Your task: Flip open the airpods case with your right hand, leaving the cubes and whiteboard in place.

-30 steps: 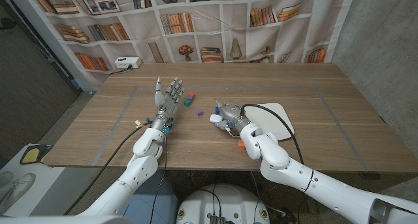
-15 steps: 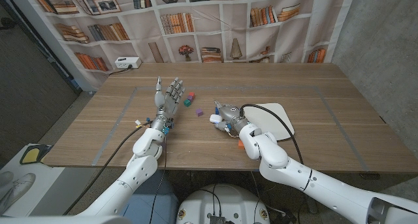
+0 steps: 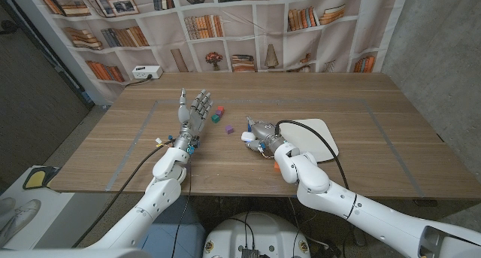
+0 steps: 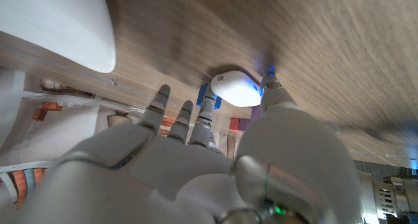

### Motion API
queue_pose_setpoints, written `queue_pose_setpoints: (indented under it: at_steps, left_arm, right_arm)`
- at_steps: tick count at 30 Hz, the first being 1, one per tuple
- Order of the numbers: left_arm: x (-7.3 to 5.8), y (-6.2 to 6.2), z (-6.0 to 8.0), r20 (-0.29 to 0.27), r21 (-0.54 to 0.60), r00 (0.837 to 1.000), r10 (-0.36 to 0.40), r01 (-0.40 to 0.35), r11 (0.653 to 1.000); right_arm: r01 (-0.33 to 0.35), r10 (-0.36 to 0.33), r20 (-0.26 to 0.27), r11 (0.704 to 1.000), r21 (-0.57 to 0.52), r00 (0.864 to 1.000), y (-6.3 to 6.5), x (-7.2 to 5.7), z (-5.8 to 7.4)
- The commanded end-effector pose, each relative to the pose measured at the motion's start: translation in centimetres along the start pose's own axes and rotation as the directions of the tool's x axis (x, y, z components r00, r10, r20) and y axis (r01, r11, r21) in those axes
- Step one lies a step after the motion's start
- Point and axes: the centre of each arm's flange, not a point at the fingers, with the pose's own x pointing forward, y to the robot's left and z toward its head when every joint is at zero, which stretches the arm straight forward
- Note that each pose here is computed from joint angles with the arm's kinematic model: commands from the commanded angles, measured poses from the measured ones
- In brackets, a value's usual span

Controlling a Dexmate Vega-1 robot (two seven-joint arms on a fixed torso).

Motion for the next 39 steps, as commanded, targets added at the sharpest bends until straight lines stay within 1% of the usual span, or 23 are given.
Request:
queue_pose_setpoints:
  at_steps: [1,11,14,17,26,30,34,39]
  left_arm:
    - [0.2,0.0,-0.2,-0.002,-0.005,1.000,-0.003,0.003,1.000]
    - [0.0,-0.1,-0.3,-0.003,-0.008,1.000,-0.002,0.002,1.000]
    - [0.0,-0.1,-0.3,-0.003,-0.008,1.000,-0.001,0.001,1.000]
    - [-0.1,-0.1,-0.3,-0.002,-0.009,1.000,0.000,0.000,1.000]
    - [-0.2,-0.1,-0.3,-0.003,-0.010,1.000,-0.001,0.001,1.000]
    - [-0.2,-0.1,-0.3,0.000,-0.010,1.000,-0.001,0.001,1.000]
    - [-0.2,-0.1,-0.2,0.001,-0.010,1.000,-0.003,0.003,1.000]
    - [-0.2,-0.2,-0.2,0.002,-0.013,1.000,-0.005,0.005,1.000]
  right_arm:
    - [-0.007,0.007,-0.010,1.000,0.003,1.000,0.2,0.0,-0.2]
    - [-0.006,0.006,-0.009,1.000,0.007,1.000,0.2,-0.1,-0.3]
    - [-0.028,0.028,-0.005,1.000,0.008,1.000,0.2,-0.1,-0.3]
    - [-0.027,0.027,-0.004,1.000,0.012,1.000,0.2,-0.1,-0.2]
    - [0.012,-0.012,-0.001,1.000,0.024,1.000,0.2,-0.4,-0.2]
    - [0.045,-0.045,-0.006,0.998,0.037,0.999,0.2,-0.6,-0.2]
    - [0.073,-0.073,-0.006,0.996,0.049,0.997,0.0,-0.8,-0.3]
    - [0.085,-0.085,-0.005,0.994,0.065,0.996,-0.5,-1.1,-0.3]
